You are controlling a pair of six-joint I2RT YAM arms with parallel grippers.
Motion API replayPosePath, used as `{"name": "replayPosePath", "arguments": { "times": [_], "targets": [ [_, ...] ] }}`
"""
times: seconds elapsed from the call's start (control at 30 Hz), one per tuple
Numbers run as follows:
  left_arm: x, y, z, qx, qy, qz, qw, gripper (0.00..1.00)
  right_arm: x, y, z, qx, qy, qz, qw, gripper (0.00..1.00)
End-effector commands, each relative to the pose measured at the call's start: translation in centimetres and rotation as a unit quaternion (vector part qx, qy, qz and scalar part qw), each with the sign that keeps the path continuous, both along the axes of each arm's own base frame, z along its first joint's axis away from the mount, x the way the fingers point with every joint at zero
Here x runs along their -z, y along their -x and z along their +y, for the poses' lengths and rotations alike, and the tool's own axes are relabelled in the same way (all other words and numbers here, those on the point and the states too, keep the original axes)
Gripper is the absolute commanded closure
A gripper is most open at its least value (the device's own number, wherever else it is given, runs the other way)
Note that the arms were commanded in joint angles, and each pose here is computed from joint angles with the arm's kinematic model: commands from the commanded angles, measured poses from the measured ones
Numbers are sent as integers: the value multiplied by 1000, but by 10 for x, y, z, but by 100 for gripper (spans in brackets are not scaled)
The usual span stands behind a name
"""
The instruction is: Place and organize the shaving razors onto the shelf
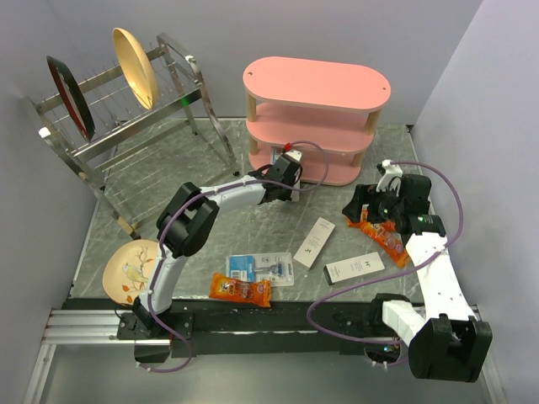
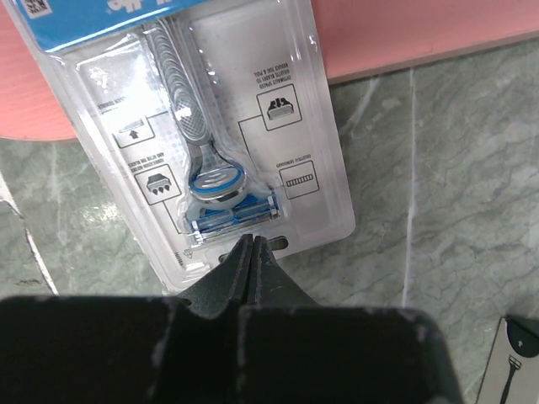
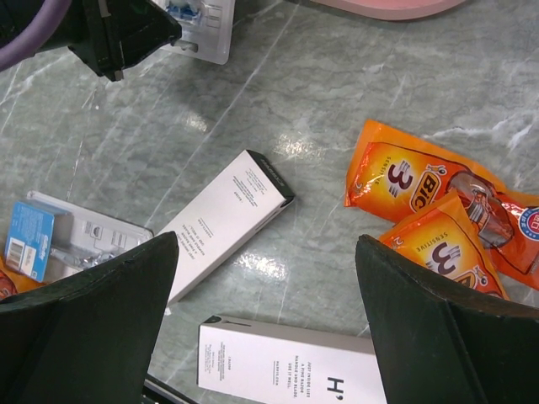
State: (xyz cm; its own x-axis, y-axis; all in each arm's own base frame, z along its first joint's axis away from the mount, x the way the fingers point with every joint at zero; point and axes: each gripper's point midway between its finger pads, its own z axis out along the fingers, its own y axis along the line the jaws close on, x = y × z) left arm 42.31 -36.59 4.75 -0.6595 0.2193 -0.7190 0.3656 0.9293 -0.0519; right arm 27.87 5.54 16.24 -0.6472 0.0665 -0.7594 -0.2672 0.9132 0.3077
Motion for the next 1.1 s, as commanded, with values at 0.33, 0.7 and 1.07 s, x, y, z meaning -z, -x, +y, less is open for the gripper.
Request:
{"name": "replayPosePath", "arguments": {
  "times": [0.33,0.7,1.07],
  "targets": [
    [-41,-38,1,-5,-28,-105,994,99,-5,-9,-2,6,-4,-18,1000,8],
    [-98,13,-7,67,82,-107,989,99,0,-8,-2,5,-5,-12,1000,8],
    [-37,31,-7,63,49,-31,996,99,-1,-9,-2,5,-3,-13,1000,8]
  ]
}}
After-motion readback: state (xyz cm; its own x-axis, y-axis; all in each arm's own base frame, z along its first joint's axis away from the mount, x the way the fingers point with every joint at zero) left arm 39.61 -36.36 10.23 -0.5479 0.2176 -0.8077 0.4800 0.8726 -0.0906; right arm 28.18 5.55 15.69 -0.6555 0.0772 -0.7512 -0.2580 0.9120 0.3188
